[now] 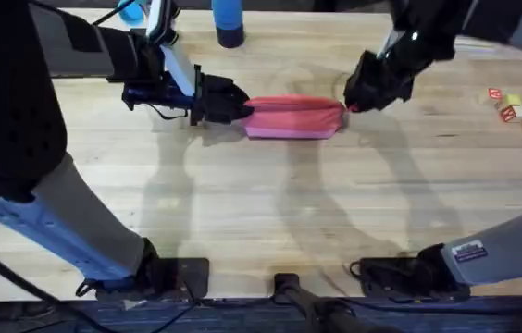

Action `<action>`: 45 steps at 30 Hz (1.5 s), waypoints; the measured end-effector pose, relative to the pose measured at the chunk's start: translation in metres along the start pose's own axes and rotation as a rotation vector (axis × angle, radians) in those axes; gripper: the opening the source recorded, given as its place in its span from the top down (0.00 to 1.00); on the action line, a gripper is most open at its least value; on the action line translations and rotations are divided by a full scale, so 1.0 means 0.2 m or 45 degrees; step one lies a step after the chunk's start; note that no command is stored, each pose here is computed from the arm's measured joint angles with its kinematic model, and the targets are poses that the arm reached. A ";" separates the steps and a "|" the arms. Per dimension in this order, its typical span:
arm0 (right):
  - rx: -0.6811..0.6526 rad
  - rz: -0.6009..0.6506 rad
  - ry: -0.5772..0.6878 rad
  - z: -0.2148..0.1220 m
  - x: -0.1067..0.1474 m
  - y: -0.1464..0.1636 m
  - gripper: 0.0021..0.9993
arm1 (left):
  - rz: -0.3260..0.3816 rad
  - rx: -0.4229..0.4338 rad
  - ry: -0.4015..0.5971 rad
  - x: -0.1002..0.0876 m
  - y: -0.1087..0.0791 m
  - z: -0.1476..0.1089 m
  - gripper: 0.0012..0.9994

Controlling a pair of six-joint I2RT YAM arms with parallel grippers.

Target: Unzip the bag, pick up the pens from the table one at a time and place them inside, then zip the bag closed.

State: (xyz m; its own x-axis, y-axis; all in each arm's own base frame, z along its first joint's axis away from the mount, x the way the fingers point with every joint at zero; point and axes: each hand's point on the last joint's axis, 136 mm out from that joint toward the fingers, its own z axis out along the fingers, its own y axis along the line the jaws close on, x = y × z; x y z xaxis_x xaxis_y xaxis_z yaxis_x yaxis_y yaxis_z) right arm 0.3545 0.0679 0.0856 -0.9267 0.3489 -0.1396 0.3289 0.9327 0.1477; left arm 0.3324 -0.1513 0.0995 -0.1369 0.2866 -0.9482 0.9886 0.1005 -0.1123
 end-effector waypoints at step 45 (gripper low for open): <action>0.016 -0.344 -0.251 -0.32 -0.03 -0.05 0.00 | -0.023 -0.025 -0.024 0.00 0.01 -0.04 0.01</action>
State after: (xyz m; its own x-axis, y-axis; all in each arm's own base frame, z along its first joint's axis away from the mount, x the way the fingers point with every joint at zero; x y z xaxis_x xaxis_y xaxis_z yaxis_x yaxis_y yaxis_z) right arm 0.3451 0.0498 0.1473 -0.9280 0.0987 -0.3593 0.0795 0.9945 0.0677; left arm 0.3348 -0.1436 0.1014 -0.1530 0.2666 -0.9516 0.9846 0.1239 -0.1236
